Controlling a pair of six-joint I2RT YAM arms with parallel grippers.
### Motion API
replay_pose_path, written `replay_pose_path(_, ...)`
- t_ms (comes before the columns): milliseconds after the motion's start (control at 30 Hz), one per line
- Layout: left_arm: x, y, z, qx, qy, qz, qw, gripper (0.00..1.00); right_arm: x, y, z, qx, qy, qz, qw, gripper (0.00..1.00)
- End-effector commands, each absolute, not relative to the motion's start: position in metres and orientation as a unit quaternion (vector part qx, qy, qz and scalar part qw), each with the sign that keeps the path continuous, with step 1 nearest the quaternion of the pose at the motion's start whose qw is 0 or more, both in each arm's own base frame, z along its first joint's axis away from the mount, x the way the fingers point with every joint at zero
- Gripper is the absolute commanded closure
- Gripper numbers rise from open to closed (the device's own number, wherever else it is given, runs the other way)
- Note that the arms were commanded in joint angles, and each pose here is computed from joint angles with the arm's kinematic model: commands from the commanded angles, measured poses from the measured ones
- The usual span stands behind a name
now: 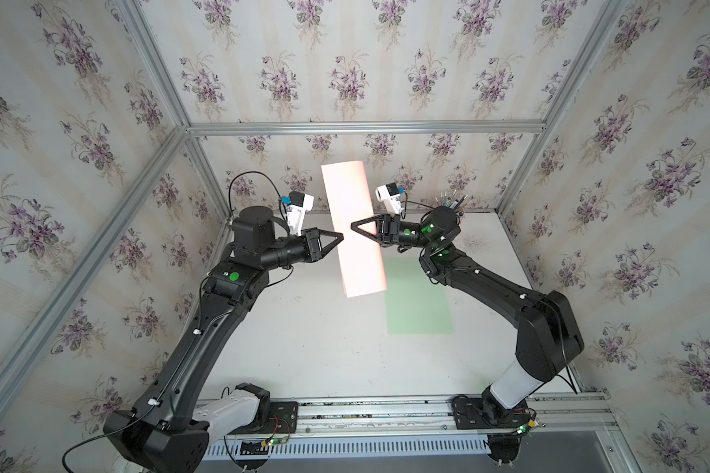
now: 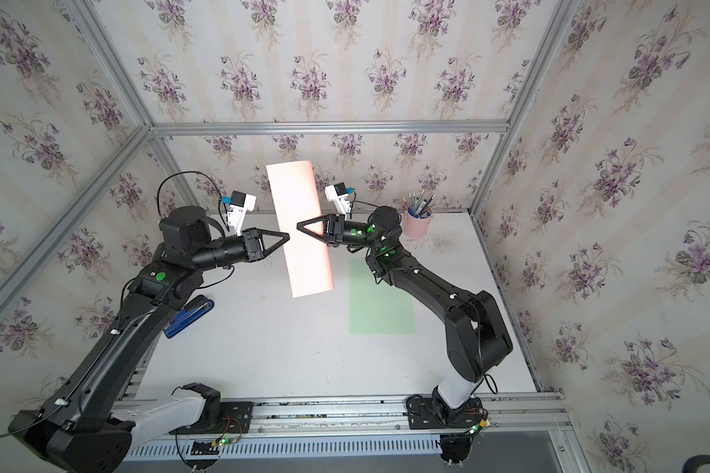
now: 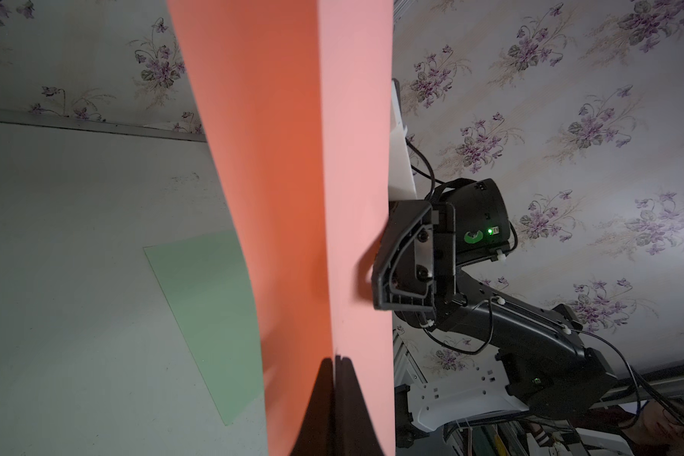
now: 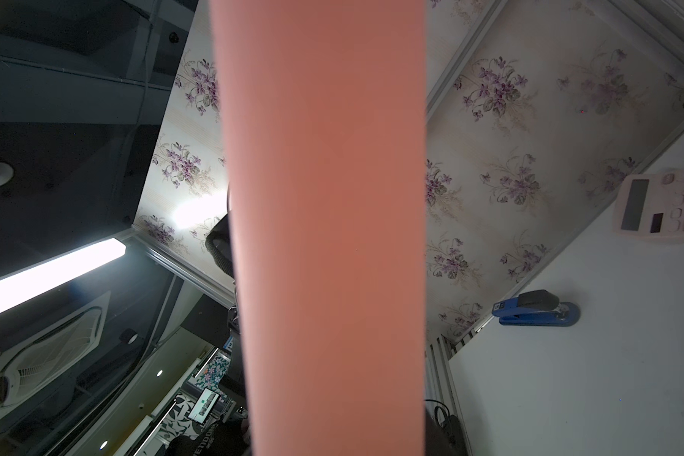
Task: Fold the rectangular paper in half along the long edge
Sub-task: Fold the paper.
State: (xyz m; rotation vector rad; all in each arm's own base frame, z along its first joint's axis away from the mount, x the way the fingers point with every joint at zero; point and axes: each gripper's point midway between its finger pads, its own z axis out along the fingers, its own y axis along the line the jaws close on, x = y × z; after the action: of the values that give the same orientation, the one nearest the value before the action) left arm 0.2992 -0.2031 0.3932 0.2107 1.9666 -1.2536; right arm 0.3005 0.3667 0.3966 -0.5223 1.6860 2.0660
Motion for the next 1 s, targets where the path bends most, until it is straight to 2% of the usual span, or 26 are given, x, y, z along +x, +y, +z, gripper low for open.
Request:
replay_pose_path(0,0.299,-0.2043,0.3993,0.093,0.767,-0.495,0.397,1.0,0.2957,0.3645,0.4053,-0.205,0.597,0.743,0.222,0.69)
replay_pose_path(200,0.2982,-0.2042,0.4009,0.095,0.767,-0.495,0.398,0.97,0.2949,0.3647,0.4042,-0.206,0.599,0.741,0.221,0.7)
replay_pose_path(333,0.2982,-0.2037,0.4004,0.094,0.767,-0.493,0.399,0.89,0.2955,0.3645,0.4029,-0.204,0.601,0.74,0.222,0.72)
replay_pose_path(667,0.2974,-0.2037,0.4006,0.095,0.767,-0.494,0.399,0.9,0.2924,0.3621,0.4067,-0.207,0.6,0.74,0.225,0.73)
replay_pose_path(733,0.2973,-0.2034,0.401,0.095,0.767,-0.493,0.4,0.88,0.2919,0.3619,0.4073,-0.207,0.599,0.74,0.225,0.74)
replay_pose_path(800,0.2974,-0.2031,0.4009,0.094,0.767,-0.493,0.401,0.81,0.2921,0.3619,0.4068,-0.207,0.599,0.74,0.225,0.74)
replay_pose_path(900,0.297,-0.2025,0.4015,0.092,0.767,-0.492,0.401,0.6,0.2917,0.3617,0.4065,-0.207,0.599,0.74,0.225,0.75)
replay_pose_path(967,0.2963,-0.2013,0.4035,0.092,0.766,-0.49,0.405,0.53,0.2908,0.3615,0.4068,-0.207,0.598,0.741,0.223,0.75)
